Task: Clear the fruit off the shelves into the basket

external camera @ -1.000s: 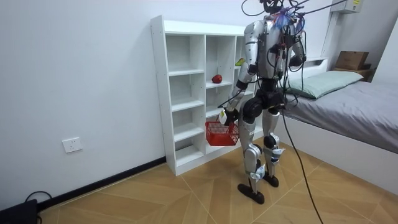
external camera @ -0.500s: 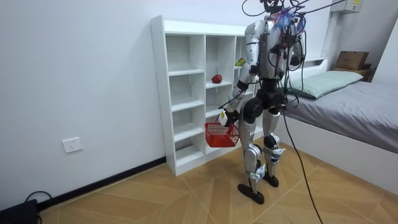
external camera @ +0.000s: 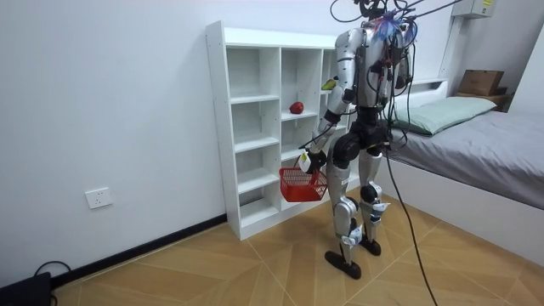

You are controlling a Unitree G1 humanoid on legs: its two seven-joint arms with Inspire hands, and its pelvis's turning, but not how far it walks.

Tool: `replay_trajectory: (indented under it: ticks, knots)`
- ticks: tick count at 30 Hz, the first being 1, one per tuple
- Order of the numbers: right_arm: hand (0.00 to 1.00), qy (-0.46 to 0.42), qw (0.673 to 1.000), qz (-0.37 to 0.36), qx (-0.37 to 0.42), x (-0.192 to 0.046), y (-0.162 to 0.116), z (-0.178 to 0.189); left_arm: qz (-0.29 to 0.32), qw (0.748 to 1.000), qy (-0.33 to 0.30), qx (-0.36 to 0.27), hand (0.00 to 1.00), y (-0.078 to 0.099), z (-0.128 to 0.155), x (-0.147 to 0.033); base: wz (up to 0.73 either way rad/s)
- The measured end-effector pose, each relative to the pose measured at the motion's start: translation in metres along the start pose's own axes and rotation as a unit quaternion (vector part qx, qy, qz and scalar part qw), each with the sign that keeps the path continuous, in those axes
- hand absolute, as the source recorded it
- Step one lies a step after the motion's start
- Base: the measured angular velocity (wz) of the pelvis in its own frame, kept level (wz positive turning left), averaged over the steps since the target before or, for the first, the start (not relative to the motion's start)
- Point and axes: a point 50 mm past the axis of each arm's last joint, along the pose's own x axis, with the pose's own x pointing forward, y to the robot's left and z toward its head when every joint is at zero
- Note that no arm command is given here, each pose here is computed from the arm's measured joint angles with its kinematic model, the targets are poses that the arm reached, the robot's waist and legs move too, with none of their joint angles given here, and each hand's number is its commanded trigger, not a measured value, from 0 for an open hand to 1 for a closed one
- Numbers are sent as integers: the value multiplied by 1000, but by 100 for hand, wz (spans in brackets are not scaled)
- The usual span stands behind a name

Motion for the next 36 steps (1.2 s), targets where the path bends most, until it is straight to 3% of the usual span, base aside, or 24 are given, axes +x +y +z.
replay_trajectory:
  ticks: [17,36]
  knots:
    - [0,53,997,8,54,3,-2,-19,0,1000,-1,4,100,-1,2,1,2]
    - [0,57,995,43,64,27,6,-23,-1,1000,-3,4,100,-2,4,2,0]
